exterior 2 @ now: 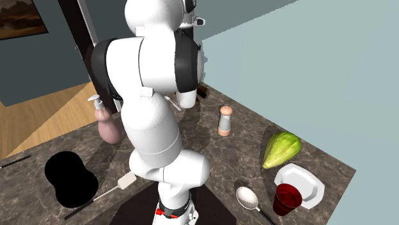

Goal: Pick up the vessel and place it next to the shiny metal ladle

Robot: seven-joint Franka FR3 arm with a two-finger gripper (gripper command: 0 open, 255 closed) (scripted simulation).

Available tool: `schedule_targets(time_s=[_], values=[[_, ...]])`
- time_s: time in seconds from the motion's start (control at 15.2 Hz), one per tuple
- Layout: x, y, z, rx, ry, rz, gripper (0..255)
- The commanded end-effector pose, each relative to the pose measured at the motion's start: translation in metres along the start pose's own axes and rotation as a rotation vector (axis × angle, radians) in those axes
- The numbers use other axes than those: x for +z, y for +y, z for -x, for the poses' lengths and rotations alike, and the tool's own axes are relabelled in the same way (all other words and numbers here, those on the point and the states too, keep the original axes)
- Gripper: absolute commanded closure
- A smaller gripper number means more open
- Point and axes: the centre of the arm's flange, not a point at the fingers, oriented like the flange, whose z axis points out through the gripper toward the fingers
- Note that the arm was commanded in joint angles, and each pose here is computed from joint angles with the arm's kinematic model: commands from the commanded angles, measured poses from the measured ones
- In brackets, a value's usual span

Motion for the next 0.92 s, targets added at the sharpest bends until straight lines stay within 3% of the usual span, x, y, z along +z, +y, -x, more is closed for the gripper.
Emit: schedule_targets(time_s=[0.0, 0.86], values=[[-0.011, 0.001, 0.001, 0.0, 0.0, 0.0, 255], [-0.079, 0.002, 0.006, 0.0, 0.0, 0.0, 255]])
